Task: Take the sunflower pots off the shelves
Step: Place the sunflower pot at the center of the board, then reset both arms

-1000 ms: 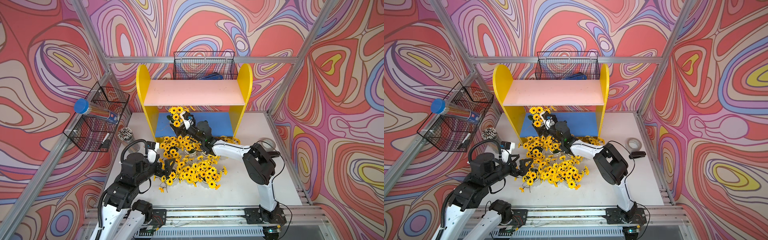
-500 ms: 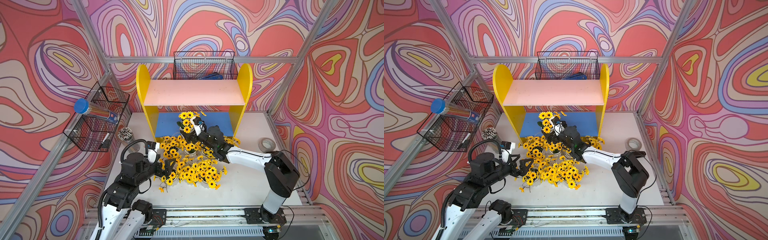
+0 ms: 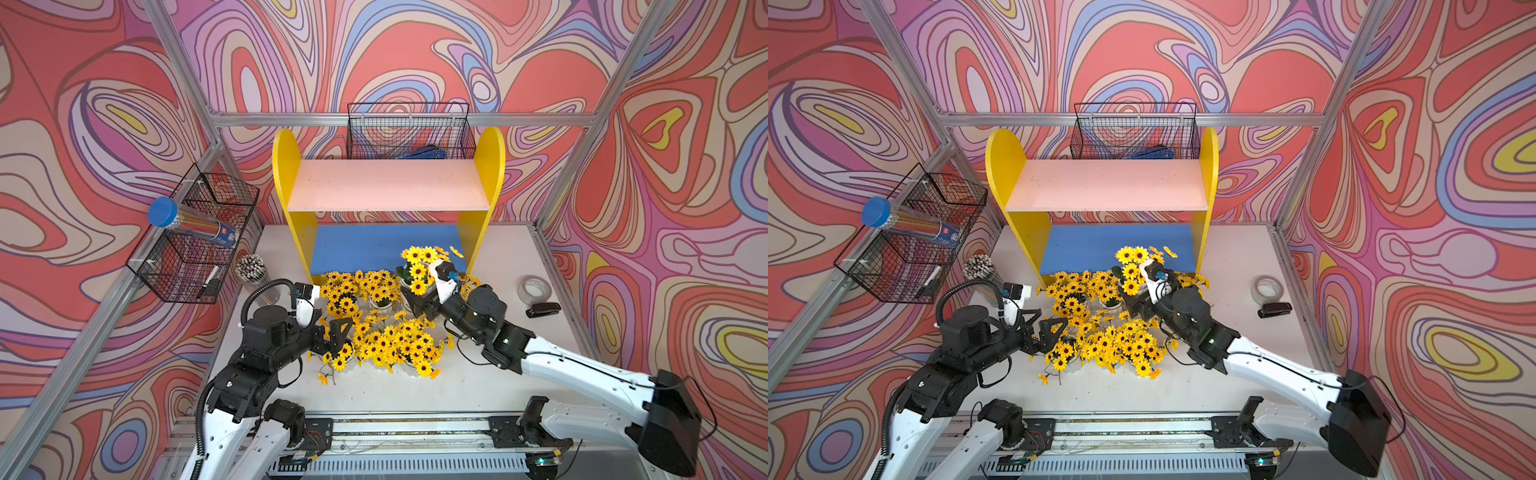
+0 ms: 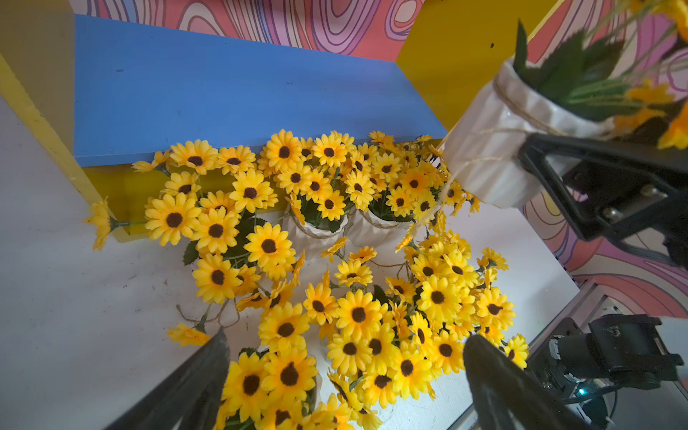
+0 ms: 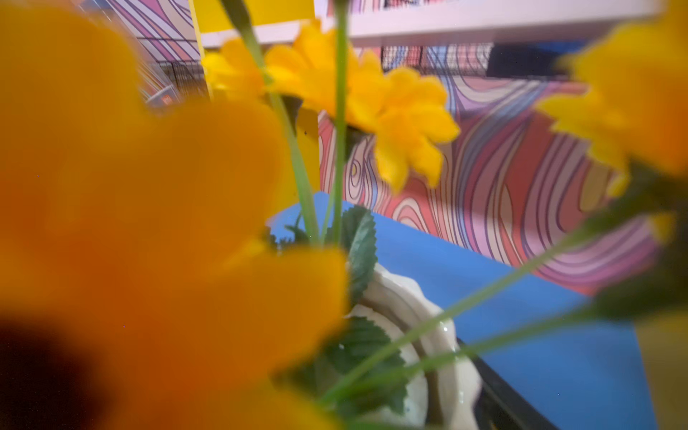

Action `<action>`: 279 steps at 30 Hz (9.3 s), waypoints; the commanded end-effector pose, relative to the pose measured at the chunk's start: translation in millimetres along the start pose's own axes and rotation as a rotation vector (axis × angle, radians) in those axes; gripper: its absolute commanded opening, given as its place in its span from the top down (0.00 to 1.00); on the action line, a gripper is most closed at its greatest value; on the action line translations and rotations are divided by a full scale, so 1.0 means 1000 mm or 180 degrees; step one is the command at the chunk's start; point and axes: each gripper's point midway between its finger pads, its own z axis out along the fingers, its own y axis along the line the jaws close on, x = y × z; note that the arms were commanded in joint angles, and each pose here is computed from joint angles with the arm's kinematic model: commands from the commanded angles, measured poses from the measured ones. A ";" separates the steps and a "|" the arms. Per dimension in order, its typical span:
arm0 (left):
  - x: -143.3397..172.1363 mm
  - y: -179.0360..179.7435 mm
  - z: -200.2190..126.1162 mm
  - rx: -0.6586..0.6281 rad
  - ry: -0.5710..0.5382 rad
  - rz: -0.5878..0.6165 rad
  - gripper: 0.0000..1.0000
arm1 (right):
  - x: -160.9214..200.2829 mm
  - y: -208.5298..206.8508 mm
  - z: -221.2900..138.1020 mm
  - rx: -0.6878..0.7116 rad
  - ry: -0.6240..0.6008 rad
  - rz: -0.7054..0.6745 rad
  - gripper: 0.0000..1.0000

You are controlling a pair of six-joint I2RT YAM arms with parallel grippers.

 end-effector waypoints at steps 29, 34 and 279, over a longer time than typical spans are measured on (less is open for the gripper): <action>-0.004 -0.007 -0.003 0.0120 -0.0116 0.0054 0.01 | 0.192 -0.077 -0.094 0.1555 0.0723 0.1401 1.00; -0.004 -0.009 -0.004 0.0147 -0.0126 0.0066 0.01 | 0.200 -0.050 -0.090 0.1466 0.0578 0.1112 1.00; 0.025 0.248 0.143 -0.1948 -0.0656 0.0376 0.00 | 0.203 -0.313 -0.025 0.2154 0.0683 0.0476 0.02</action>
